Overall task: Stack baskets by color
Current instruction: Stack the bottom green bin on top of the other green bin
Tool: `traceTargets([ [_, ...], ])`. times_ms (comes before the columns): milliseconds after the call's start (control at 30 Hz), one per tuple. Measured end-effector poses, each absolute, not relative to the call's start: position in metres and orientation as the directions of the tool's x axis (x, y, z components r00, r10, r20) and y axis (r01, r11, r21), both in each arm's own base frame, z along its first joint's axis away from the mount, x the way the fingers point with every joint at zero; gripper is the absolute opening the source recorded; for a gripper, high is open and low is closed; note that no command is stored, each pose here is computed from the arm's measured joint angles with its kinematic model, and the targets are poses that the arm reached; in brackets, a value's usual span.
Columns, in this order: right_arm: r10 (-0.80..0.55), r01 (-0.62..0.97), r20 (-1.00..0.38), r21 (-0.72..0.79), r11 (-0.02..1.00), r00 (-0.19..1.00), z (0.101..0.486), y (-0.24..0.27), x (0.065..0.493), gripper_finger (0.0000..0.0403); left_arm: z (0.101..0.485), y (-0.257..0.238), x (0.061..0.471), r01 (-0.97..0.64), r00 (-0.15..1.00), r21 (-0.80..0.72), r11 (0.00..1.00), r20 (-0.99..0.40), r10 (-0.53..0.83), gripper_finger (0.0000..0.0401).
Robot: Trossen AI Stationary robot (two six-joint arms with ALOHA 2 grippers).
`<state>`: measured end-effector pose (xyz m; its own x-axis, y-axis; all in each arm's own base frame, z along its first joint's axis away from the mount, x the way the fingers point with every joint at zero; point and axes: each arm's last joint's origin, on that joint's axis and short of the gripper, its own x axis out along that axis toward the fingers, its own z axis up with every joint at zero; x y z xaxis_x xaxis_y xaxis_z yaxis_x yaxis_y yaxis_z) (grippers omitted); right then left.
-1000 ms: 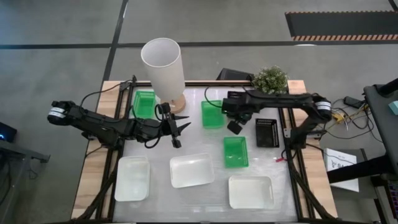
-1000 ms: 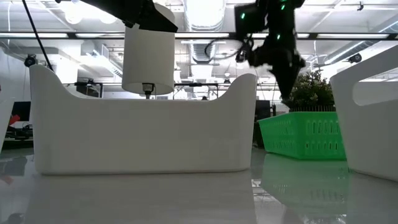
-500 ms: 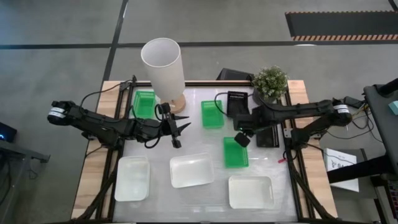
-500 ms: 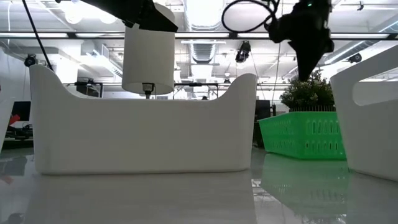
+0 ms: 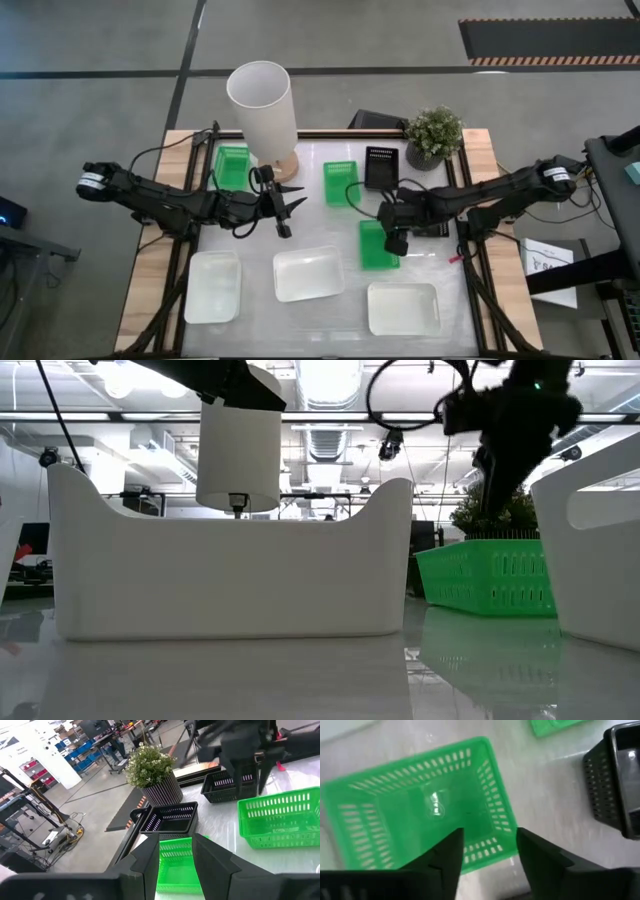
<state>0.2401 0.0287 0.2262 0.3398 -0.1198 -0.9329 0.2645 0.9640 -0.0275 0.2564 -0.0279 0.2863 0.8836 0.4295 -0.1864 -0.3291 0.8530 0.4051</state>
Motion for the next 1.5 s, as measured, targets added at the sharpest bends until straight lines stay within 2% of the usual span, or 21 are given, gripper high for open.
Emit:
traceTargets([
  [100, -0.154, 0.234, -0.926, -0.074, 0.97, 0.344, 0.212, 0.027, 0.237, 0.0202, 0.286, -0.028, 0.256, -0.329, 0.884, 0.405, 0.853, -0.187, 0.43, 0.0099],
  [233, -0.203, 0.208, -0.903, -0.13, 0.969, 0.379, 0.198, 0.025, 0.234, 0.0211, 0.286, -0.028, 0.256, -0.328, 0.883, 0.406, 0.853, -0.188, 0.43, 0.0099],
  [367, -0.208, 0.197, -0.877, -0.133, 0.971, 0.433, 0.19, 0.024, 0.232, 0.0203, 0.286, -0.028, 0.256, -0.329, 0.883, 0.406, 0.853, -0.188, 0.43, 0.0099],
  [733, -0.216, 0.221, -0.865, -0.126, 0.967, 0.453, 0.17, 0.019, 0.226, 0.0174, 0.286, -0.028, 0.256, -0.329, 0.883, 0.406, 0.852, -0.187, 0.43, 0.0099],
  [900, -0.215, 0.234, -0.866, -0.118, 0.965, 0.452, 0.165, 0.019, 0.223, 0.0143, 0.286, -0.028, 0.256, -0.33, 0.883, 0.406, 0.852, -0.186, 0.43, 0.0099],
  [1300, -0.215, 0.239, -0.867, -0.115, 0.964, 0.45, 0.164, 0.019, 0.223, 0.0023, 0.286, -0.028, 0.256, -0.329, 0.884, 0.406, 0.853, -0.187, 0.43, 0.0099],
  [1500, -0.213, 0.204, -0.865, -0.132, 0.97, 0.453, 0.165, 0.019, 0.223, 0.0014, 0.286, -0.028, 0.256, -0.329, 0.883, 0.407, 0.852, -0.187, 0.43, 0.0099],
])
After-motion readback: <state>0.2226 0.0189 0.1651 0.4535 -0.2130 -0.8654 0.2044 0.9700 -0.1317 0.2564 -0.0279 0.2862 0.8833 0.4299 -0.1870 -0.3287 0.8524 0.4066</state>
